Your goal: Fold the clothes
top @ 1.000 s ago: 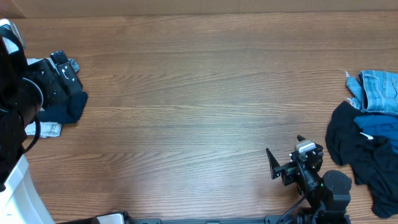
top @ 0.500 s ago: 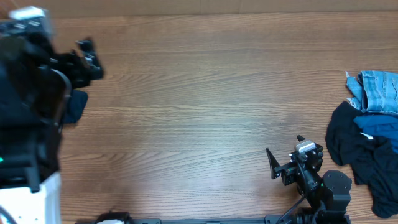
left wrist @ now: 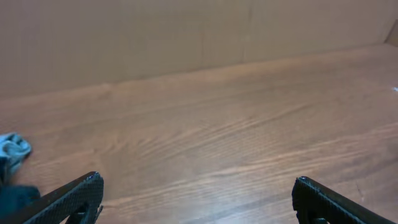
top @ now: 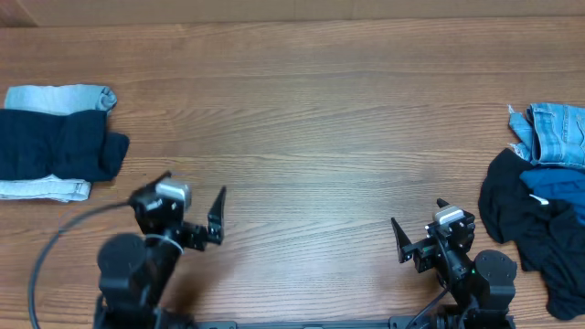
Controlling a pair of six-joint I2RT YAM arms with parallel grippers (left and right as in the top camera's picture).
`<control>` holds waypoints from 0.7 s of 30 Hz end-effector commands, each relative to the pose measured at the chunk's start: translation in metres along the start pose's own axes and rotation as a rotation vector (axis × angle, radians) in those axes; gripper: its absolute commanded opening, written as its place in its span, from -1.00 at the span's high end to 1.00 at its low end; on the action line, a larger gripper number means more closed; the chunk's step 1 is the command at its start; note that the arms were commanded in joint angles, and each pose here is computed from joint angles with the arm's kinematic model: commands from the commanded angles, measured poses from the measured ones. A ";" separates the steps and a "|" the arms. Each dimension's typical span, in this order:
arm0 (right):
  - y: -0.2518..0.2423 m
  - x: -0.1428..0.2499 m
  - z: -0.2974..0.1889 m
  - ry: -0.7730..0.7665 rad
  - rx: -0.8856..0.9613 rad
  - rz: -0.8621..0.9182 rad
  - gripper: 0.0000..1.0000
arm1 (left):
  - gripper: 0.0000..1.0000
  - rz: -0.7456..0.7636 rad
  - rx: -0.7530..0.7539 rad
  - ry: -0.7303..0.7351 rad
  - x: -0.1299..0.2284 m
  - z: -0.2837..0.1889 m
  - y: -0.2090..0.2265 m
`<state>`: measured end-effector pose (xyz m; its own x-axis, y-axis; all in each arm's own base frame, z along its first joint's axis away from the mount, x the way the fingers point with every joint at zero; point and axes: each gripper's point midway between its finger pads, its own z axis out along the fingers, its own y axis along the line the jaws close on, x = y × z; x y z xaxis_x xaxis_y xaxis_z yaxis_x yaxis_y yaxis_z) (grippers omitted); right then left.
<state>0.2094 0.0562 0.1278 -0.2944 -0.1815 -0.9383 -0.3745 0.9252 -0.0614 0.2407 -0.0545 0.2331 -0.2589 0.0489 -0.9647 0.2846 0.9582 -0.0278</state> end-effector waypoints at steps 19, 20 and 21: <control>0.002 0.002 0.000 -0.001 -0.008 -0.008 -1.00 | -1.00 0.055 -0.031 -0.127 0.078 0.014 0.004; 0.002 0.002 0.000 -0.001 -0.008 -0.008 -1.00 | -1.00 0.055 -0.031 -0.127 0.078 0.014 0.004; 0.002 0.002 0.000 -0.001 -0.008 -0.008 -1.00 | -1.00 0.055 -0.031 -0.127 0.078 0.014 0.004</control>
<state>0.2093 0.0562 0.1275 -0.2960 -0.1811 -0.9379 -0.3744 0.9253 -0.0605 0.2342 -0.0524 0.1544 -0.1380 0.0482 -0.9893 0.2726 0.9621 0.0089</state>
